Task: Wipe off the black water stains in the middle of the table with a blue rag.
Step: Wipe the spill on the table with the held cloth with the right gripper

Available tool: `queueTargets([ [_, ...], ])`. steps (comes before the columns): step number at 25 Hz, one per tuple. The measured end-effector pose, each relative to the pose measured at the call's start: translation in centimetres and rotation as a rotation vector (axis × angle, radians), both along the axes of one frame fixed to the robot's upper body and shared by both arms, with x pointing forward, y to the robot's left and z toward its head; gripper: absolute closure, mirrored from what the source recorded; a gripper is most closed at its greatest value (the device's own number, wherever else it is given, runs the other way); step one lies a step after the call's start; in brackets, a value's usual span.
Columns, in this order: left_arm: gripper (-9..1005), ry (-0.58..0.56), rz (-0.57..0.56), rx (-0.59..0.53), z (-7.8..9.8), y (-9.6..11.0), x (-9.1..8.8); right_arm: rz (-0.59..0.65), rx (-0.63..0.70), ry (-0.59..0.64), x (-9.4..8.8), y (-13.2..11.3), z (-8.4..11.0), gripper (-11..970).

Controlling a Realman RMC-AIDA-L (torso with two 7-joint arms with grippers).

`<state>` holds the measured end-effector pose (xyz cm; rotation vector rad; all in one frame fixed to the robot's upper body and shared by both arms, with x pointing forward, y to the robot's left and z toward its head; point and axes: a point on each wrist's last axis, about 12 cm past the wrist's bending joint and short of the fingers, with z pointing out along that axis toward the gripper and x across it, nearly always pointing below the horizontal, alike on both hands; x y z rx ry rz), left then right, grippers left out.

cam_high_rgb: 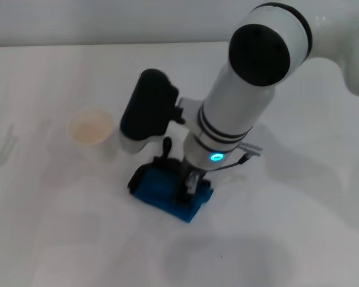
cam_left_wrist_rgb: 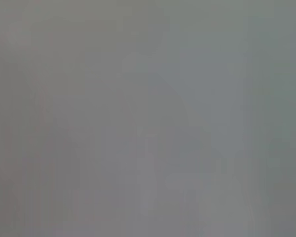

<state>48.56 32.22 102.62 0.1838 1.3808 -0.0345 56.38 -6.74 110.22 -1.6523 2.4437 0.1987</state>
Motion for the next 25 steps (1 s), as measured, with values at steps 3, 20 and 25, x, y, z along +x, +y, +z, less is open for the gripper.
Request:
queueTargets([
  [3,108,-0.001,0.000,0.003,0.0,0.0,0.0,0.039,0.007,0.002,-0.9,0.8,0.5,882],
  [20,108,0.005,0.019,-0.003,-0.1,0.3,-0.3,-0.335,-0.063,-0.085,4.2,-8.2,1.2,883],
  [25,109,0.005,0.020,-0.001,-0.1,0.4,-0.2,-0.440,-0.083,-0.089,4.8,-11.5,1.3,881],
])
